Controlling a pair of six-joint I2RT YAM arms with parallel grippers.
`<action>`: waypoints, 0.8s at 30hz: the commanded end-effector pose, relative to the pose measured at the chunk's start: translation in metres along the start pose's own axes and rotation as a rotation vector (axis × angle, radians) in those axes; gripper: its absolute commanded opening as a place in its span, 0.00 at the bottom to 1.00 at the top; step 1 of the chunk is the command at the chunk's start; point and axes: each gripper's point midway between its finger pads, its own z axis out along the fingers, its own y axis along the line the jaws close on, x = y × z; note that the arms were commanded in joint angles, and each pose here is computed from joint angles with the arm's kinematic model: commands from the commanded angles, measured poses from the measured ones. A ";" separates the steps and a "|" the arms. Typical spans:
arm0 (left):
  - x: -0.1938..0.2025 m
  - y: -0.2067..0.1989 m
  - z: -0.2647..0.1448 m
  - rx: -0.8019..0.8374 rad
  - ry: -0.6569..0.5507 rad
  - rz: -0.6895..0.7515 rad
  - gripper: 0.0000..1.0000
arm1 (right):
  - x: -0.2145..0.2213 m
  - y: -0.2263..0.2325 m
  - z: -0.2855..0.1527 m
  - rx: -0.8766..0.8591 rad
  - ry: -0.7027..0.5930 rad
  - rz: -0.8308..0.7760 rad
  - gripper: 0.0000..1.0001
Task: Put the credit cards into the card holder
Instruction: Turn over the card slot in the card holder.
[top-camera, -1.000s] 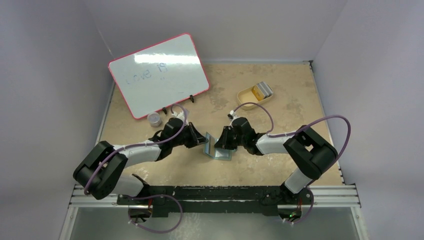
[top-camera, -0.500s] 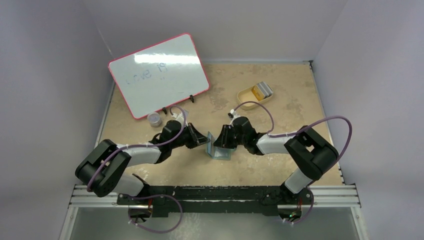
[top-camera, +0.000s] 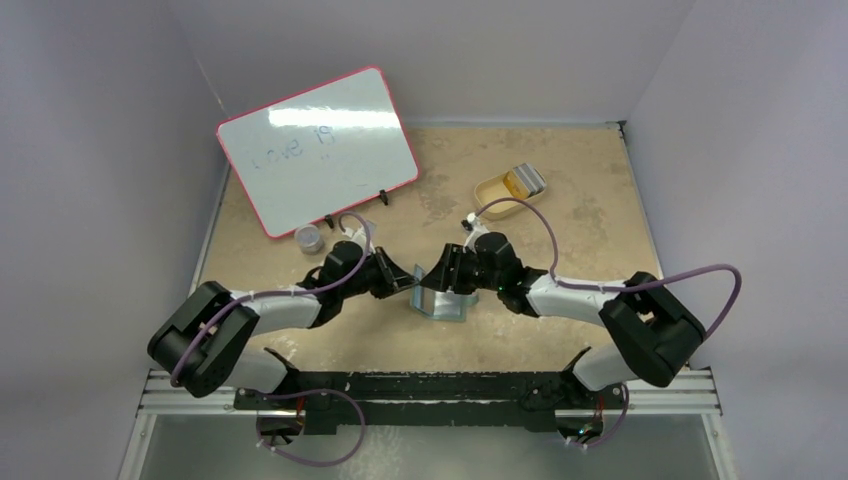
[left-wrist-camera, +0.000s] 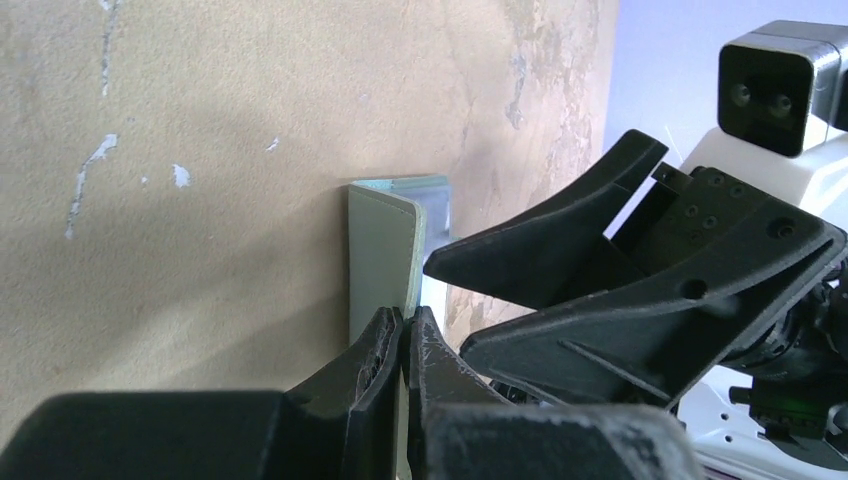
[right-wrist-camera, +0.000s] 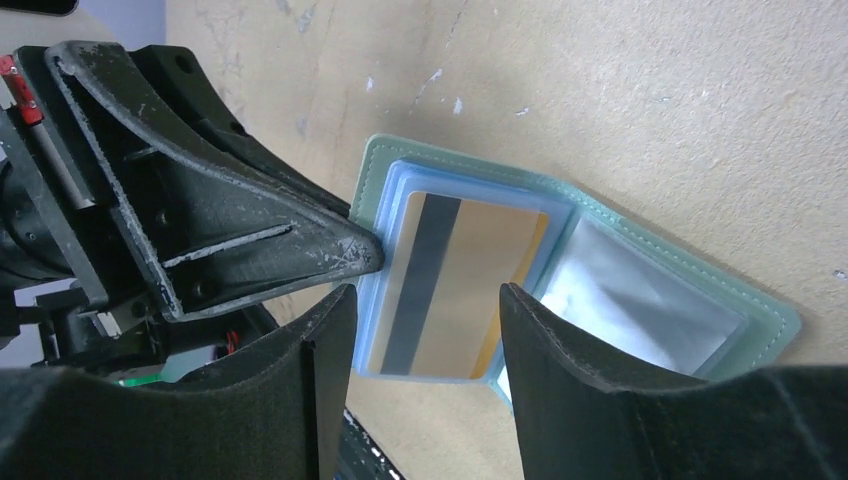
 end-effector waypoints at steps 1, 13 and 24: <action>-0.018 -0.024 -0.004 0.041 -0.067 0.059 0.00 | -0.008 0.020 -0.003 -0.034 -0.017 -0.007 0.57; -0.027 -0.029 -0.017 -0.004 -0.103 0.063 0.00 | 0.004 0.024 0.013 -0.046 0.021 -0.017 0.46; -0.029 -0.017 -0.023 -0.108 -0.097 0.122 0.00 | 0.000 0.011 0.011 0.028 0.001 -0.040 0.37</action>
